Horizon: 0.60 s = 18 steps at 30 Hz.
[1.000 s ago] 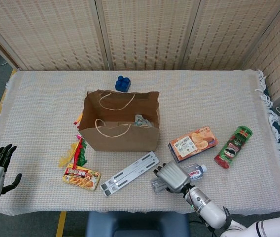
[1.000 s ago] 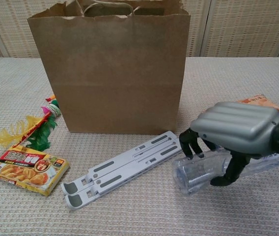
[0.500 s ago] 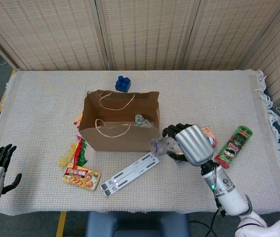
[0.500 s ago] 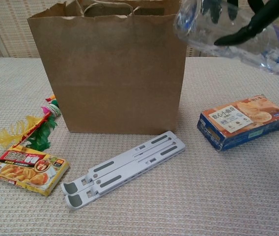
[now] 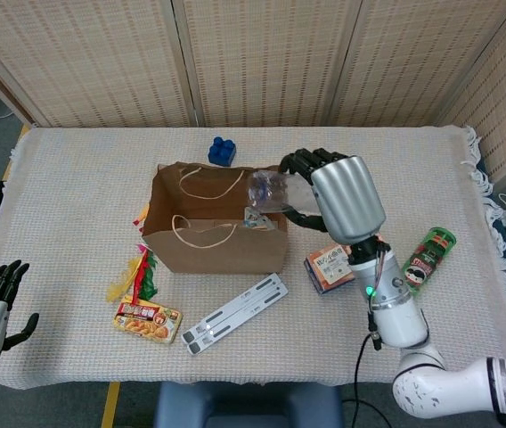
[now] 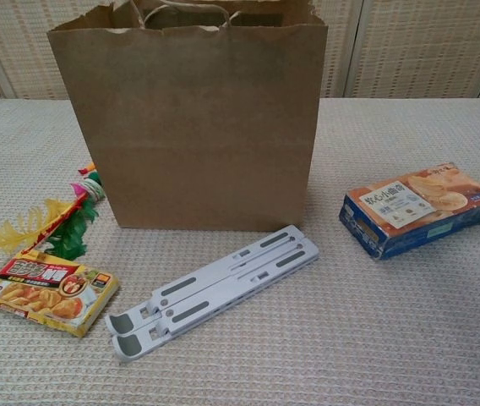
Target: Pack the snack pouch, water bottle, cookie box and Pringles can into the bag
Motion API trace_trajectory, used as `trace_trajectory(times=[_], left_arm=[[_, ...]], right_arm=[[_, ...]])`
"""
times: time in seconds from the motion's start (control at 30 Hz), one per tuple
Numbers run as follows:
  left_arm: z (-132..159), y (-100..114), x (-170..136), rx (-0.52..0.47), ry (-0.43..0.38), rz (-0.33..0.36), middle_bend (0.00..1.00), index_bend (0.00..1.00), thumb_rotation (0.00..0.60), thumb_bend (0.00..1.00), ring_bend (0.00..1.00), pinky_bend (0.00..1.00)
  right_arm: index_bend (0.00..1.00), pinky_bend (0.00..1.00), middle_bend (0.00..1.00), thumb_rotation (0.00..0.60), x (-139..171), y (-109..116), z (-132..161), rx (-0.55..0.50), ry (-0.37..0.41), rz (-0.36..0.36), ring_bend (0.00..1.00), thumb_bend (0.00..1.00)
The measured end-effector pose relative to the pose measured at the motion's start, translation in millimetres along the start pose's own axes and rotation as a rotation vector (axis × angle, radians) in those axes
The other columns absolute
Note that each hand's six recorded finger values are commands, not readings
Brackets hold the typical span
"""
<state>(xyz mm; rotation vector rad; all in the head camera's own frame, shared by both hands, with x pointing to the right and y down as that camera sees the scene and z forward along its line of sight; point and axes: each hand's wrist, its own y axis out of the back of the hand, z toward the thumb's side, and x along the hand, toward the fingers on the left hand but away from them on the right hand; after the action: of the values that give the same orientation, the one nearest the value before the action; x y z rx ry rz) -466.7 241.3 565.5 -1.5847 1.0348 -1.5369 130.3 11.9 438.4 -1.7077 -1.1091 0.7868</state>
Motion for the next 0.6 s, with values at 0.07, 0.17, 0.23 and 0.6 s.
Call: trace_trajectory(times=[0.07,0.17,0.23,0.6], left_arm=[[-0.3,0.0,0.1,-0.003,-0.001,0.0,0.0,0.0,0.6,0.36,0.0,0.0],[-0.5,0.1,0.4,-0.006,-0.005,-0.002,0.0,0.0,0.6,0.36,0.0,0.0],[-0.6,0.1,0.5,-0.008,-0.007,-0.003,0.0,0.0,0.6,0.36,0.0,0.0],[-0.9,0.0,0.5,-0.007,-0.008,-0.002,0.0,0.0,0.6,0.36,0.0,0.0]], right_arm=[[0.66,0.66,0.55,0.6,-14.1,1.7,16.6,-0.051,-0.009,-0.037,0.59,0.24],[0.66,0.66,0.55,0.6,-30.2,-3.5,41.6,-0.112,-0.025,-0.074,0.59,0.24],[0.66,0.66,0.55,0.6,-38.5,-9.3,54.4,-0.139,-0.041,-0.084,0.59,0.24],[0.65,0.66,0.55,0.6,-44.3,-59.6,77.7,-0.14,-0.081,-0.049,0.58,0.24]])
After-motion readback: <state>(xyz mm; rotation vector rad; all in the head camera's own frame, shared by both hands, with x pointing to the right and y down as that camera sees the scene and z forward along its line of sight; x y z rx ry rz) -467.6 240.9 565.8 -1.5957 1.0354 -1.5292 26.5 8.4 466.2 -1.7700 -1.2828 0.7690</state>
